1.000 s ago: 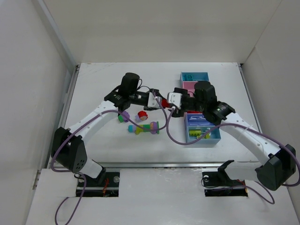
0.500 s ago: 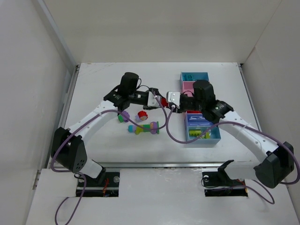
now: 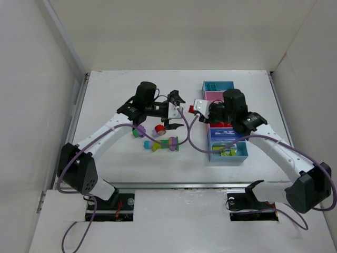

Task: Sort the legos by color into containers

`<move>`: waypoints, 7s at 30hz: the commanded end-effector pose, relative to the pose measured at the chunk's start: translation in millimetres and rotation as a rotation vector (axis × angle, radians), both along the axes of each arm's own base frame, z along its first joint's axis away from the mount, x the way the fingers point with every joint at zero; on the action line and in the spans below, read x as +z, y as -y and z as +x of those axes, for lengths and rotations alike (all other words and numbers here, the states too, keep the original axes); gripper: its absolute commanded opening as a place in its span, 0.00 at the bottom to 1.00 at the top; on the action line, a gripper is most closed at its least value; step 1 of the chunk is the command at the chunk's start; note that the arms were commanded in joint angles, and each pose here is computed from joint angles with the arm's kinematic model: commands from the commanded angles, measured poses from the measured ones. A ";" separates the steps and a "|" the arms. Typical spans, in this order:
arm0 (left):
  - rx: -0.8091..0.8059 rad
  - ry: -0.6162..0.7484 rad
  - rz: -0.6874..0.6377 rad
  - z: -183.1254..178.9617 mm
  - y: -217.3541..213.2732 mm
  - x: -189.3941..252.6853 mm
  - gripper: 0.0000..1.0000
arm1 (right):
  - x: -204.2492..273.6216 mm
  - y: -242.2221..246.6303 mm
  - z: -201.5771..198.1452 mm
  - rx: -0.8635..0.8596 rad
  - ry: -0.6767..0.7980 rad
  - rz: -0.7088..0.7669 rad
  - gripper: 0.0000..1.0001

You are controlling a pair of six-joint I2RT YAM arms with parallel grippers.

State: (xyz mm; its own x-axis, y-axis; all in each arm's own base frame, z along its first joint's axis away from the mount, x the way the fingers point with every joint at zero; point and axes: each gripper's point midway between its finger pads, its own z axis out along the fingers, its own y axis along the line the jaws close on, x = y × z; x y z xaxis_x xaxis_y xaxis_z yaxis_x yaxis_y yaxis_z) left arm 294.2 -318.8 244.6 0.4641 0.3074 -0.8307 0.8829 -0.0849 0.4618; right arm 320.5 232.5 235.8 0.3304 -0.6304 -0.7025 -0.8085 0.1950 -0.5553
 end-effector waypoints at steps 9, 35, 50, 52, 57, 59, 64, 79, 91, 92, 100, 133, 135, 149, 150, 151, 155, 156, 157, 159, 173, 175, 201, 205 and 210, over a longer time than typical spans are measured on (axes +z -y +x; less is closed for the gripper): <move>0.500 -0.083 -0.085 66.6 -30.7 8.5 1.00 | -83.5 145.6 47.6 -0.356 -0.067 -0.533 0.00; 0.707 -0.170 -0.160 106.3 -74.6 21.3 1.00 | -99.4 166.1 55.1 -0.387 0.051 -0.649 0.76; 0.109 0.079 0.475 35.1 -104.3 -94.0 0.86 | 24.8 141.7 62.8 -0.540 0.296 -0.214 1.00; 0.007 0.095 0.535 20.1 -107.9 -110.2 0.85 | 43.8 129.2 59.2 -0.514 0.298 -0.109 1.00; -0.071 -0.008 0.633 3.6 -108.5 -129.6 0.85 | 71.3 85.9 46.3 -0.392 0.269 0.110 1.00; -0.092 -0.073 0.663 -3.7 -112.1 -141.8 0.85 | 82.7 73.4 41.4 -0.378 0.254 0.197 1.00; 0.099 -0.158 0.661 12.7 -110.8 -162.9 0.79 | 80.5 49.0 37.7 -0.350 0.167 0.317 1.00; 0.287 -0.259 0.647 32.3 -106.2 -189.0 0.37 | 82.4 48.8 40.5 -0.442 0.128 0.397 1.00; 0.274 -0.275 0.602 38.6 -93.7 -161.5 0.00 | 87.5 53.0 33.5 -0.428 0.146 0.404 1.00; 0.268 -0.273 0.572 40.8 -91.4 -150.3 0.00 | 87.5 48.4 30.7 -0.385 0.135 0.410 1.00; 0.059 -0.154 0.277 35.5 -50.9 -27.3 0.00 | 69.2 -16.6 -12.0 0.075 -0.008 0.412 0.95; -0.091 -0.163 0.161 -5.8 -26.5 25.4 0.00 | 13.7 -82.9 -13.5 0.266 -0.214 0.355 0.00; -0.090 -0.150 0.168 -6.7 -28.5 24.4 0.18 | 13.2 -82.4 -12.4 0.253 -0.221 0.357 0.00; 0.088 -0.201 0.075 4.1 -41.9 0.9 0.98 | 36.4 -80.2 -24.7 0.295 -0.180 0.384 0.00; 0.121 -0.192 0.070 8.2 -43.5 3.1 0.96 | 36.4 -83.3 -28.0 0.306 -0.182 0.383 0.00; 0.127 -0.198 0.067 7.8 -39.7 2.0 0.96 | 36.4 -83.3 -28.1 0.306 -0.182 0.383 0.00; 0.148 -0.194 0.031 7.1 -32.2 6.1 0.86 | 36.4 -86.4 -31.5 0.316 -0.184 0.382 0.00; 0.151 -0.193 0.023 8.3 -31.3 7.9 0.82 | 36.4 -86.4 -31.5 0.316 -0.184 0.382 0.00; 0.157 -0.202 0.015 8.8 -30.6 9.5 0.76 | 36.6 -89.5 -35.9 0.334 -0.188 0.383 0.00; 0.165 -0.192 0.013 11.3 -30.7 10.5 0.54 | 40.7 -90.0 -35.2 0.336 -0.180 0.386 0.00; 0.199 -0.205 0.169 16.2 -45.9 -26.1 0.00 | 59.7 -40.2 1.2 0.124 -0.098 0.412 0.00; 0.221 -0.200 0.207 19.8 -51.1 -34.8 0.00 | 64.5 -22.1 7.9 0.067 -0.069 0.417 0.00; 0.336 -0.268 0.239 66.3 -35.9 -52.7 0.00 | -73.8 177.2 60.3 -0.410 -0.134 -0.423 0.01; 0.345 -0.270 0.225 68.6 -34.2 -47.8 0.00 | -89.3 185.1 65.6 -0.393 -0.151 -0.506 0.05; 0.352 -0.267 0.229 71.9 -34.1 -48.6 0.00 | -103.3 187.1 63.8 -0.381 -0.191 -0.537 0.39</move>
State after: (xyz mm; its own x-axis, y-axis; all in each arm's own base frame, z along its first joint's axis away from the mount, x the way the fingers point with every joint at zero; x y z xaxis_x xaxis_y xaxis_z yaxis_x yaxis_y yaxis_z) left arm 357.9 -277.9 174.4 0.0501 0.6240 -0.7798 0.9697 0.1565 0.1875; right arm 376.5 52.1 120.6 -0.1045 -0.9389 -0.3279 -0.8411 0.2594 -0.4746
